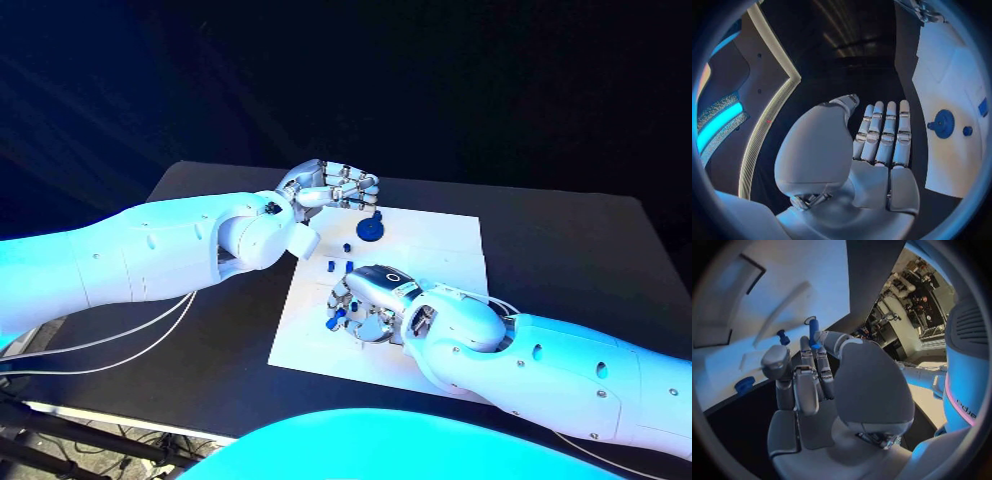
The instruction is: Assemble the parts on the task board
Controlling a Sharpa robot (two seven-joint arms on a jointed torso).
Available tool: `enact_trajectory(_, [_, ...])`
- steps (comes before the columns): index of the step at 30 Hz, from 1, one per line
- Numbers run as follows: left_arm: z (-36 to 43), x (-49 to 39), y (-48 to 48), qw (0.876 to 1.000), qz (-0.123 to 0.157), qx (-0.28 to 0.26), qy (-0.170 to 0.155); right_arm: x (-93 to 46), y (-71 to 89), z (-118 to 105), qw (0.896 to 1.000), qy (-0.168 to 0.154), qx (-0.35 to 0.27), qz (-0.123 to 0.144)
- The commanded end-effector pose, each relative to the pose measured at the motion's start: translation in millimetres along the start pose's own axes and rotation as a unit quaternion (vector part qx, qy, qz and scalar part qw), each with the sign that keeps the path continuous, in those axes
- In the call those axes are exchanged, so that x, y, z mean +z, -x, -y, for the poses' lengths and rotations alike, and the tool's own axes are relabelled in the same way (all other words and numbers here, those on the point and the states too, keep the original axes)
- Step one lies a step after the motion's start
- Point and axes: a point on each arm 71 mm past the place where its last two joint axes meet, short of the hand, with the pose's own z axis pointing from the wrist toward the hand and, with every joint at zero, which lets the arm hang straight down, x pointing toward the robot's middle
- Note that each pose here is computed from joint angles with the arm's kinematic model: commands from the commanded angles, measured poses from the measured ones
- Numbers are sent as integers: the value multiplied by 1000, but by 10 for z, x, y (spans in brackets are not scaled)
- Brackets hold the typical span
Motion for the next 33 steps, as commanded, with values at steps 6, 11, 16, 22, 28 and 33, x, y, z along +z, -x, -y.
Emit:
enact_trajectory(6, [6, 8, -21, 1000, -10, -4, -3, -20, -40, 20, 1000, -7, -7, -8])
enact_trajectory(11, [6, 8, -20, 1000, -10, -4, -3, -25, -31, 26, 1000, -9, -9, -1])
enact_trajectory(16, [6, 7, -20, 1000, -10, -4, -3, -38, -21, 26, 1000, -11, -10, 5])
enact_trajectory(22, [5, 7, -17, 1000, -10, -4, -3, -68, -12, 22, 1000, -12, -12, 7])
enact_trajectory(28, [4, 5, -14, 1000, -10, -4, -3, -90, -8, 19, 1000, -13, -15, 2])
enact_trajectory(33, [4, 4, -13, 1000, -9, -4, -2, -96, -11, 22, 1000, -15, -19, -4])
